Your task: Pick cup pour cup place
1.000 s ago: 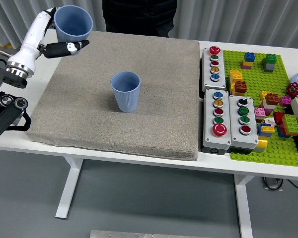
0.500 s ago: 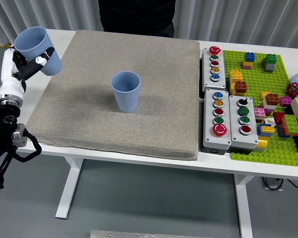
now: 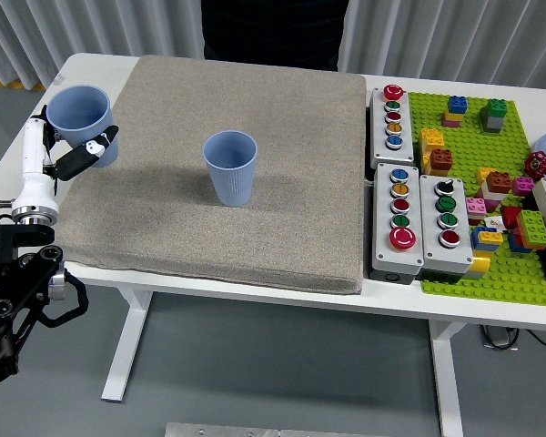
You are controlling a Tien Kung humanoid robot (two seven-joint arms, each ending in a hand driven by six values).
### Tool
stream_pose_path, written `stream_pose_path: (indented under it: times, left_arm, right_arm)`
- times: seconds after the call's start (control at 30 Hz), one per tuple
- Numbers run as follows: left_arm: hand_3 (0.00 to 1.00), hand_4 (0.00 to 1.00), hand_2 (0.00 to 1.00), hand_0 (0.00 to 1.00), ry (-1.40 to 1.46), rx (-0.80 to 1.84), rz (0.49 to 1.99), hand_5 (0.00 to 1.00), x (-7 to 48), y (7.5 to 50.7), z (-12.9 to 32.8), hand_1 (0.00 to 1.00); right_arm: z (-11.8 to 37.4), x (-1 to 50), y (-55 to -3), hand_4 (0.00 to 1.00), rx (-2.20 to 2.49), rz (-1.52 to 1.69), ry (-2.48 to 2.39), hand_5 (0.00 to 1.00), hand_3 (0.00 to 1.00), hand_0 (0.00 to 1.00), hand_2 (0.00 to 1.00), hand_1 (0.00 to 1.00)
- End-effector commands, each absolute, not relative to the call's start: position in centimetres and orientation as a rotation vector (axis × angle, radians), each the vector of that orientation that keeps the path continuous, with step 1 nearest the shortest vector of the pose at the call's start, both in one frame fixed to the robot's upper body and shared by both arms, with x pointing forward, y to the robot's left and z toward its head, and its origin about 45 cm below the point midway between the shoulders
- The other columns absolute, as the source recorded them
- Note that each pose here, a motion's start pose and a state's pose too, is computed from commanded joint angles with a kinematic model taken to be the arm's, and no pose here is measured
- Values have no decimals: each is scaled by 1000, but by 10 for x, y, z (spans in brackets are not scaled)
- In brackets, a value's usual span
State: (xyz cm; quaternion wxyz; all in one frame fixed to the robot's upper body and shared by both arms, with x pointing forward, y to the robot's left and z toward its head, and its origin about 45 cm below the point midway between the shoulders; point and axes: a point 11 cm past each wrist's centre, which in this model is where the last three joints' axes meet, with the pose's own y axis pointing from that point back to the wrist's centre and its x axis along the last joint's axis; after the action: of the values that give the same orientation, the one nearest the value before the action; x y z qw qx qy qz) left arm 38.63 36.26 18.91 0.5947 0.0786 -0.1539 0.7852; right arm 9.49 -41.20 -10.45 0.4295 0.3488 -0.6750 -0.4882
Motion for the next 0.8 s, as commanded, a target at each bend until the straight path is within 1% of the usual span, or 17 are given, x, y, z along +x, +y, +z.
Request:
stream_pose_path:
  times: [0.17, 0.4, 0.8]
  left_arm:
    - [521, 781, 519, 556, -332, 164, 1834, 68, 386, 357, 179, 522]
    - [520, 782, 518, 559, -331, 230, 1826, 77, 385, 353, 160, 522]
    - [520, 781, 519, 560, -329, 262, 1821, 82, 389, 350, 152, 523]
  right_arm:
    - [-104, 96, -412, 331, 873, -1217, -1686, 285, 706, 724, 747, 698]
    - [-104, 97, -412, 330, 876, -1217, -1686, 286, 706, 724, 746, 698]
    - [-103, 102, -411, 329, 881, -1214, -1694, 282, 705, 724, 745, 698]
